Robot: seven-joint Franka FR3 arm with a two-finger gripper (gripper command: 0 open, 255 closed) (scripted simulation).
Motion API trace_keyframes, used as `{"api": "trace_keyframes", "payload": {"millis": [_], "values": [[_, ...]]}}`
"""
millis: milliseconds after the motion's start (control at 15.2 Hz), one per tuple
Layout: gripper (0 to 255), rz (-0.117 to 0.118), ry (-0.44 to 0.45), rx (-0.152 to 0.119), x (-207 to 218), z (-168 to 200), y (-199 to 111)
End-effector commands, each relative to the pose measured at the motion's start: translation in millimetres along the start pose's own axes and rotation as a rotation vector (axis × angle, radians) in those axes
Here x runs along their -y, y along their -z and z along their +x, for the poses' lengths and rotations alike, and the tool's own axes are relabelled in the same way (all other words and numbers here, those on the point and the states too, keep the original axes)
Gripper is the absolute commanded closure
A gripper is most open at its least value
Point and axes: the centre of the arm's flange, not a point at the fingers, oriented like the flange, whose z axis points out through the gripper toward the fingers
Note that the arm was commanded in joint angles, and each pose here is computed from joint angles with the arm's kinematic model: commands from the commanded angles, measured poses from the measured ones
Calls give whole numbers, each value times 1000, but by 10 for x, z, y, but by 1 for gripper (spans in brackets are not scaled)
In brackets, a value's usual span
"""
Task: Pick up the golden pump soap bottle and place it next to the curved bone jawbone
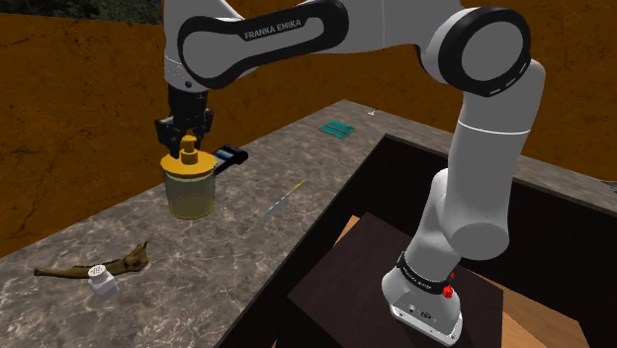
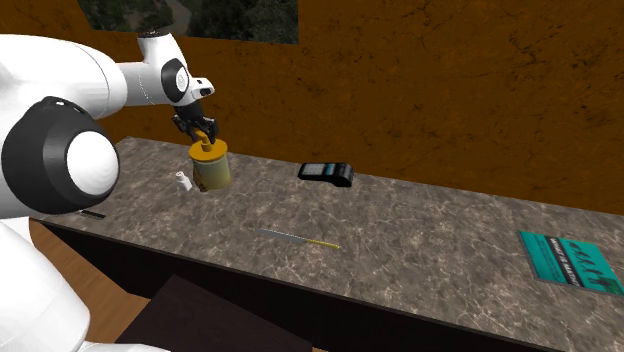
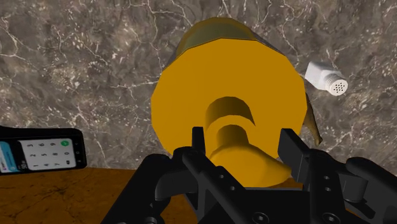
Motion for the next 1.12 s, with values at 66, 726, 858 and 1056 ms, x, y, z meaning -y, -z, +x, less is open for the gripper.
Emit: {"api": "trace_keyframes", "payload": {"millis": [66, 726, 858, 1056], "values": [[255, 0, 0, -1, -4, -30, -151], [255, 0, 0, -1, -15, -111, -673], [255, 0, 0, -1, -17, -127, -777], [255, 0, 0, -1, -21, -151, -934]]}}
